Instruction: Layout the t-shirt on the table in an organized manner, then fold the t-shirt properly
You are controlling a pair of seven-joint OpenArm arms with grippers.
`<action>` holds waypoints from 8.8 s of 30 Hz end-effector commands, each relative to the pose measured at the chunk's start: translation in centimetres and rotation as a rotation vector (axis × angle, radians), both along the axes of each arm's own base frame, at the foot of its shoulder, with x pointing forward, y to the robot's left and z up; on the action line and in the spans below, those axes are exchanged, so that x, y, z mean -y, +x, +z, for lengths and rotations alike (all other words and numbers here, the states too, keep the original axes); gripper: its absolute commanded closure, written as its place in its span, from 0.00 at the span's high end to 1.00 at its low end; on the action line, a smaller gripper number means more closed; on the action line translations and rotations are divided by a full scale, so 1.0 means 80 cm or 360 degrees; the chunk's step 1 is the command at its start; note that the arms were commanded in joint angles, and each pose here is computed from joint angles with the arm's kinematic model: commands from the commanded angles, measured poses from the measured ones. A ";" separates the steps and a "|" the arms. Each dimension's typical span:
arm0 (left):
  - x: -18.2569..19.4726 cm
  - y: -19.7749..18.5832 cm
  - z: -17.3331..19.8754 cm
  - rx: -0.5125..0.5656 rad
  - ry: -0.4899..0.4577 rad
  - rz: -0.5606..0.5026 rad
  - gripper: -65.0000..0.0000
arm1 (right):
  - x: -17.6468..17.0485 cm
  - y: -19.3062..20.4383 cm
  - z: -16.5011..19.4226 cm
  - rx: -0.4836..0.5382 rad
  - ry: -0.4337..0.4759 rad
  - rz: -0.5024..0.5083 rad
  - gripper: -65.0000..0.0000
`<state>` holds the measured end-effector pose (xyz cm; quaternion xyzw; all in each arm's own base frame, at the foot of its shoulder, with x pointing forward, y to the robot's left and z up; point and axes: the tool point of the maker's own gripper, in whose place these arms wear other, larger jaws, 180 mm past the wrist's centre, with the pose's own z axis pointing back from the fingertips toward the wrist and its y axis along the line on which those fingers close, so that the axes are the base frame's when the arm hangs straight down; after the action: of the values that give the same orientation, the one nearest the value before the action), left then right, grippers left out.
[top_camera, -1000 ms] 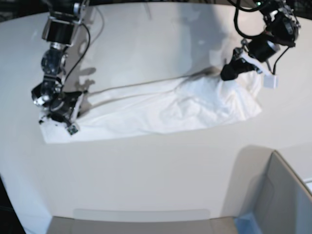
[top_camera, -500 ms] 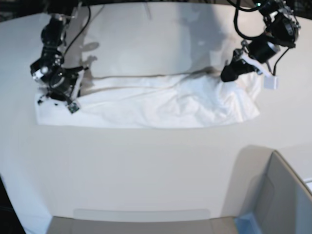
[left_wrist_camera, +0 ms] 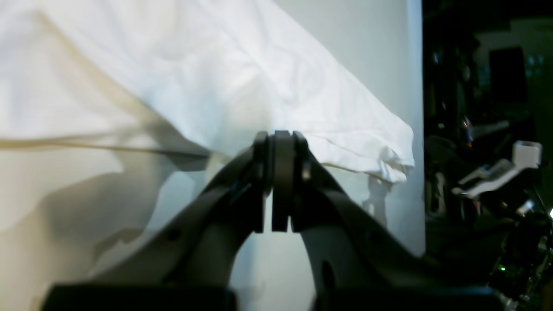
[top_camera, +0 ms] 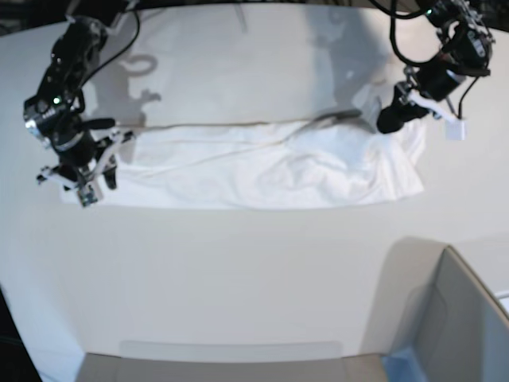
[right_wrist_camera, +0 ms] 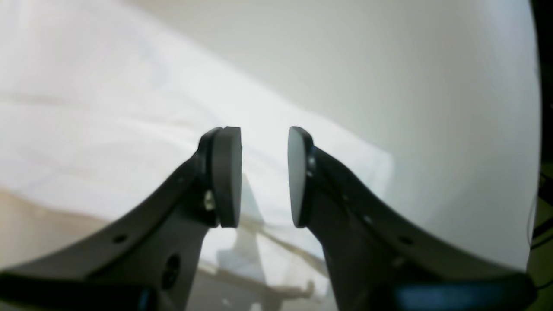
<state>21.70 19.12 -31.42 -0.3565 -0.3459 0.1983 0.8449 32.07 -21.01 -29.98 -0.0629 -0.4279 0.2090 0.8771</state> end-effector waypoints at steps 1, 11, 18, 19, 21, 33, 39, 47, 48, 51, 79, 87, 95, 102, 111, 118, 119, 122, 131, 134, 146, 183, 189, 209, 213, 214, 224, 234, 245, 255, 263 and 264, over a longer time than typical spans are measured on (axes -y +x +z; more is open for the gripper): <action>-0.009 0.004 0.014 0.0068 0.0001 0.0034 0.05 | 0.004 0.007 0.005 0.0027 -0.0002 0.0008 0.29; -0.033 0.000 0.034 0.0158 -0.0045 0.0135 0.05 | 0.054 -0.006 -0.086 -0.0368 -0.0084 -0.0110 0.29; -0.019 -0.014 0.045 0.0203 -0.0203 0.0096 0.05 | 0.045 -0.003 -0.113 -0.0350 0.0042 -0.0072 0.29; -0.019 -0.016 0.043 0.0191 -0.0202 0.0099 0.05 | 0.045 -0.004 -0.115 -0.0354 0.0044 -0.0072 0.29; -0.019 -0.019 0.041 0.0179 -0.0201 0.0099 0.05 | 0.045 -0.005 -0.116 -0.0359 0.0045 -0.0073 0.29; -0.023 0.038 0.074 0.0194 -0.0490 0.0268 0.06 | 0.054 -0.005 -0.113 -0.0358 0.0016 -0.0077 0.29; -0.037 0.075 0.052 0.0103 -0.0774 0.0380 0.08 | 0.055 -0.005 -0.113 -0.0358 0.0014 -0.0077 0.29; -0.039 0.095 -0.004 -0.0073 -0.1059 0.0465 0.09 | 0.056 -0.006 -0.113 -0.0360 0.0009 -0.0078 0.29; -0.039 0.099 0.000 -0.0061 -0.1063 0.0461 0.09 | 0.056 -0.006 -0.113 -0.0360 0.0009 -0.0078 0.29; -0.040 0.108 0.009 -0.0025 -0.1067 0.0449 0.09 | 0.060 -0.006 -0.112 -0.0360 -0.0001 -0.0080 0.29; -0.039 0.074 0.015 -0.0259 0.0085 0.0159 0.38 | 0.058 -0.008 -0.114 -0.0371 -0.0005 -0.0070 0.29; -0.008 0.074 -0.023 -0.0454 0.0436 0.0086 0.38 | 0.061 -0.009 -0.114 -0.0373 -0.0012 -0.0076 0.29; -0.019 0.073 -0.024 -0.0450 0.0482 0.0140 0.37 | 0.062 -0.016 -0.118 -0.0392 -0.0012 -0.0079 0.29; -0.019 0.078 -0.007 -0.0434 0.0439 0.0239 0.32 | 0.060 -0.014 -0.118 -0.0388 -0.0010 -0.0074 0.29; -0.049 0.080 -0.018 -0.0439 0.0723 0.0345 0.32 | 0.061 -0.014 -0.117 -0.0388 -0.0012 -0.0074 0.29; -0.030 0.072 -0.035 -0.0475 0.0848 0.0239 0.32 | 0.061 -0.013 -0.117 -0.0385 -0.0012 -0.0074 0.29; -0.029 0.072 -0.035 -0.0476 0.0846 0.0239 0.32 | 0.061 -0.013 -0.117 -0.0385 -0.0012 -0.0074 0.29; -0.030 0.073 -0.035 -0.0466 0.0849 0.0243 0.32 | 0.061 -0.013 -0.117 -0.0385 -0.0012 -0.0074 0.29; -0.036 0.069 -0.054 -0.0544 0.0849 0.0246 0.32 | 0.060 -0.012 -0.117 -0.0383 -0.0010 -0.0074 0.29; -0.042 0.069 -0.064 -0.0573 0.0854 0.0269 0.32 | 0.060 -0.012 -0.117 -0.0383 -0.0010 -0.0074 0.29; -0.054 0.075 -0.069 -0.0553 0.0861 0.0332 0.06 | 0.059 -0.012 -0.117 -0.0383 -0.0007 -0.0073 0.29; -0.116 0.123 -0.032 -0.0368 0.0843 0.0664 0.06 | 0.060 -0.010 -0.113 -0.0366 -0.0005 -0.0075 0.29; -0.100 0.113 0.041 -0.0079 0.0744 0.0789 0.06 | 0.057 0.002 -0.091 -0.0279 -0.0018 -0.0068 0.29; 0.000 0.092 -0.039 -0.0203 0.0823 0.0258 0.06 | 0.149 0.000 0.011 -0.0111 -0.0060 -0.0618 0.30; 0.004 0.092 -0.040 -0.0202 0.0820 0.0244 0.06 | 0.199 -0.033 -0.006 -0.0401 -0.0185 -0.0725 0.39; 0.005 0.092 -0.040 -0.0203 0.0817 0.0244 0.06 | 0.202 -0.034 -0.010 -0.0422 -0.0184 -0.0727 0.40; 0.005 0.091 -0.041 -0.0205 0.0819 0.0239 0.06 | 0.143 -0.033 -0.038 -0.0346 0.0229 -0.0458 0.41; 0.005 0.081 -0.049 -0.0238 0.0822 0.0230 0.06 | 0.180 -0.029 0.006 -0.0065 0.0465 -0.0596 0.41; 0.008 0.081 -0.049 -0.0238 0.0812 0.0223 0.06 | 0.191 -0.028 -0.045 -0.0293 0.0580 -0.0594 0.41; 0.044 0.077 -0.058 -0.0238 0.0806 0.0083 0.06 | 0.176 -0.016 -0.046 -0.0302 0.0589 -0.0540 0.41; 0.055 0.077 -0.059 -0.0234 0.0799 0.0044 0.06 | 0.147 -0.006 -0.081 -0.0447 0.0678 -0.0458 0.41; 0.055 0.077 -0.059 -0.0234 0.0799 0.0044 0.06 | 0.144 -0.005 -0.082 -0.0456 0.0677 -0.0445 0.41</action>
<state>27.14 14.57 -37.13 -0.1151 -0.3082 0.1476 0.9327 30.58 -31.70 -38.26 0.1040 -0.2956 -0.0125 0.9496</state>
